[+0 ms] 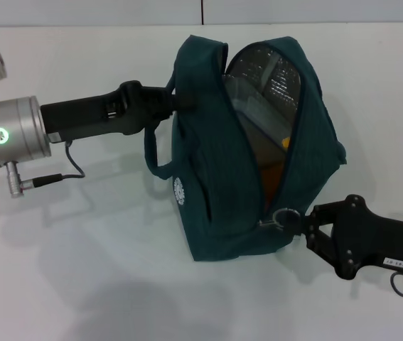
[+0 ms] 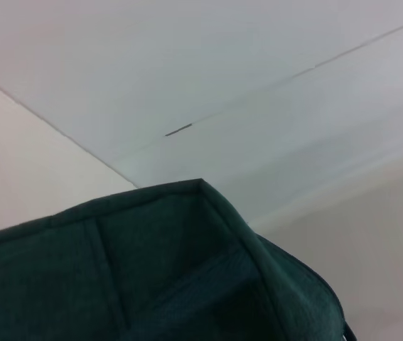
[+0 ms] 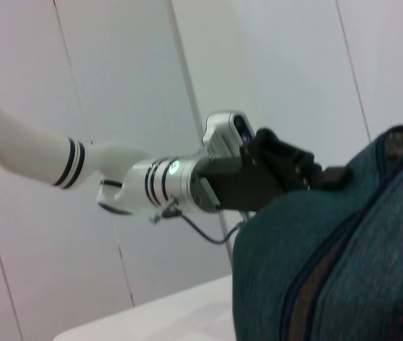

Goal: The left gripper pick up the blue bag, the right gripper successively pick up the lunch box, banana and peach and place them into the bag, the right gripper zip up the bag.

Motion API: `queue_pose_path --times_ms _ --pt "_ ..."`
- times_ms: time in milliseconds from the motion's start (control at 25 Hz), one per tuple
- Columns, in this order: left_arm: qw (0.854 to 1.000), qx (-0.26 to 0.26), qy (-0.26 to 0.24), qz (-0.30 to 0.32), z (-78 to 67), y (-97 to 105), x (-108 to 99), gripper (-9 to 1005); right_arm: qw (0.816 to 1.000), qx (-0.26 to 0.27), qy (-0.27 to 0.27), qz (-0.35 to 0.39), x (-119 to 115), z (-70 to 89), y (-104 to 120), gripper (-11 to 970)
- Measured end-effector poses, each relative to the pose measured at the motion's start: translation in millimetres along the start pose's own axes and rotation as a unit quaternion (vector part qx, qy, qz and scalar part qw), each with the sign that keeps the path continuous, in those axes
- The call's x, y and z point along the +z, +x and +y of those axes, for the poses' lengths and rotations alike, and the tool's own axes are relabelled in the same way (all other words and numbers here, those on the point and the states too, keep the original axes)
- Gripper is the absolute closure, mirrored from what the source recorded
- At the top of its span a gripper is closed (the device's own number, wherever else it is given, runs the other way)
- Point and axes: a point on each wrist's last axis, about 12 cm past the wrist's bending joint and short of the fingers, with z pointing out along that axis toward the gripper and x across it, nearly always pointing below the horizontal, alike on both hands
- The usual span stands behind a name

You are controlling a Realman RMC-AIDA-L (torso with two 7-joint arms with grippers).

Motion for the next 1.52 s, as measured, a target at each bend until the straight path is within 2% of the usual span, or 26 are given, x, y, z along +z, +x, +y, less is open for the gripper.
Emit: queue_pose_path --times_ms 160,320,520,720,960,1280,1520 --pt "1.0 0.024 0.007 -0.001 -1.5 0.7 0.8 945 1.0 0.001 -0.006 -0.02 0.1 2.0 -4.1 950" --pt "0.998 0.043 0.022 -0.026 -3.0 1.2 -3.8 945 0.999 0.001 -0.009 -0.034 0.0 3.0 -7.1 950" --pt "0.994 0.076 0.054 -0.058 -7.4 4.2 -10.6 812 0.999 -0.005 -0.005 -0.047 -0.4 2.2 -9.9 950" --pt "0.991 0.085 0.059 -0.085 -6.6 7.2 -19.2 568 0.997 -0.018 0.004 -0.073 -1.3 0.5 -16.1 951" --pt "0.99 0.085 0.057 -0.099 -4.2 11.2 -24.9 330 0.995 -0.028 0.001 -0.095 1.1 -2.5 -24.6 951" --pt "0.986 0.098 0.069 -0.117 -4.4 21.1 -36.2 110 0.989 -0.036 0.019 -0.144 3.8 -12.4 -41.7 950" --pt "0.978 0.131 0.079 -0.139 -4.5 34.7 -44.2 103 0.988 -0.026 0.011 -0.15 16.2 -25.8 -57.4 950"
